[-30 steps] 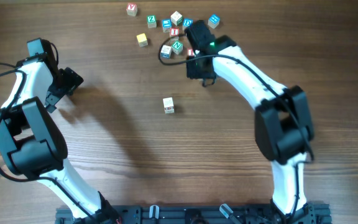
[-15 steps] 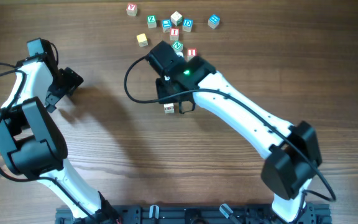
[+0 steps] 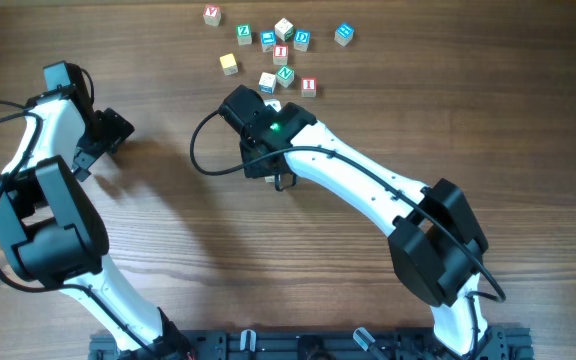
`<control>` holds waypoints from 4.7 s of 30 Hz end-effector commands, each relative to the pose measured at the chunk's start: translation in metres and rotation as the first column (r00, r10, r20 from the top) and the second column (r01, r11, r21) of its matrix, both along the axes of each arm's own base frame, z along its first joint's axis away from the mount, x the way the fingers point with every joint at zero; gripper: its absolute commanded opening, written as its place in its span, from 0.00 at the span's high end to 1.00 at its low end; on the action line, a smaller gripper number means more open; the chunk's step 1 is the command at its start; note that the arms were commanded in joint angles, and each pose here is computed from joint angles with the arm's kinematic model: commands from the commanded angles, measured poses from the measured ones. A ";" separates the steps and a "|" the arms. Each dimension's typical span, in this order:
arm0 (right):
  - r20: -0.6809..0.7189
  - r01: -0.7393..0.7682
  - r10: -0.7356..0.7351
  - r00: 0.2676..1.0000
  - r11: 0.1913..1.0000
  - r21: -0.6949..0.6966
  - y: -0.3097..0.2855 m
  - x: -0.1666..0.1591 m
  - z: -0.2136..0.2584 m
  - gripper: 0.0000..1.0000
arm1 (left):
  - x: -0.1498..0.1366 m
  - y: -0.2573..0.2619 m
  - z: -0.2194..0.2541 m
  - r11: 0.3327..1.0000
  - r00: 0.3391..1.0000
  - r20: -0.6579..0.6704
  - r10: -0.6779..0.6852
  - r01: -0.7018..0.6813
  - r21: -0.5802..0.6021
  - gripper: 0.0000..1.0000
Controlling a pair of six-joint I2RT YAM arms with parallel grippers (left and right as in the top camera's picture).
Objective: Form a tower
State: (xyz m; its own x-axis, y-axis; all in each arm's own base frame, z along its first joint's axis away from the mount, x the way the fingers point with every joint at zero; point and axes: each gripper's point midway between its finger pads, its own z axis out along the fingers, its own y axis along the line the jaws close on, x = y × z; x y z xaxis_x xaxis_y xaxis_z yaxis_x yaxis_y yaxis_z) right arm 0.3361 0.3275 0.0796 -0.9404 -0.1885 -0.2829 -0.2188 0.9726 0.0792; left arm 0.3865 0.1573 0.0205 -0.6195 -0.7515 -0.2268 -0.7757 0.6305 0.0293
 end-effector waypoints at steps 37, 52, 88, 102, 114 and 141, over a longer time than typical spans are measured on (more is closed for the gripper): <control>0.007 0.028 -0.028 1.000 0.997 -0.066 -0.007 0.004 -0.021 0.57 | -0.003 0.002 -0.001 1.000 1.000 -0.008 0.007 -0.007 0.006 0.00; -0.001 0.031 -0.031 1.000 0.997 -0.073 -0.006 0.005 -0.030 0.25 | -0.003 0.002 -0.001 1.000 1.000 -0.008 0.007 -0.007 0.007 0.00; -0.064 0.042 -0.049 0.997 0.994 -0.098 -0.006 -0.004 -0.071 0.46 | -0.003 0.002 -0.001 1.000 1.000 -0.007 0.007 -0.007 0.007 0.00; -0.066 0.040 -0.047 0.997 0.994 -0.101 -0.007 -0.004 -0.071 0.69 | -0.003 0.002 -0.001 1.000 1.000 -0.008 0.007 -0.007 0.007 0.00; 0.143 -0.018 0.018 0.990 1.000 -0.001 0.010 0.058 0.026 0.17 | -0.003 0.002 -0.001 1.000 1.000 -0.007 0.007 -0.007 0.007 0.00; 0.253 0.077 -0.054 0.966 0.994 -0.083 -0.084 0.198 -0.061 0.56 | -0.003 0.002 -0.001 1.000 1.000 -0.008 0.007 -0.007 0.006 0.00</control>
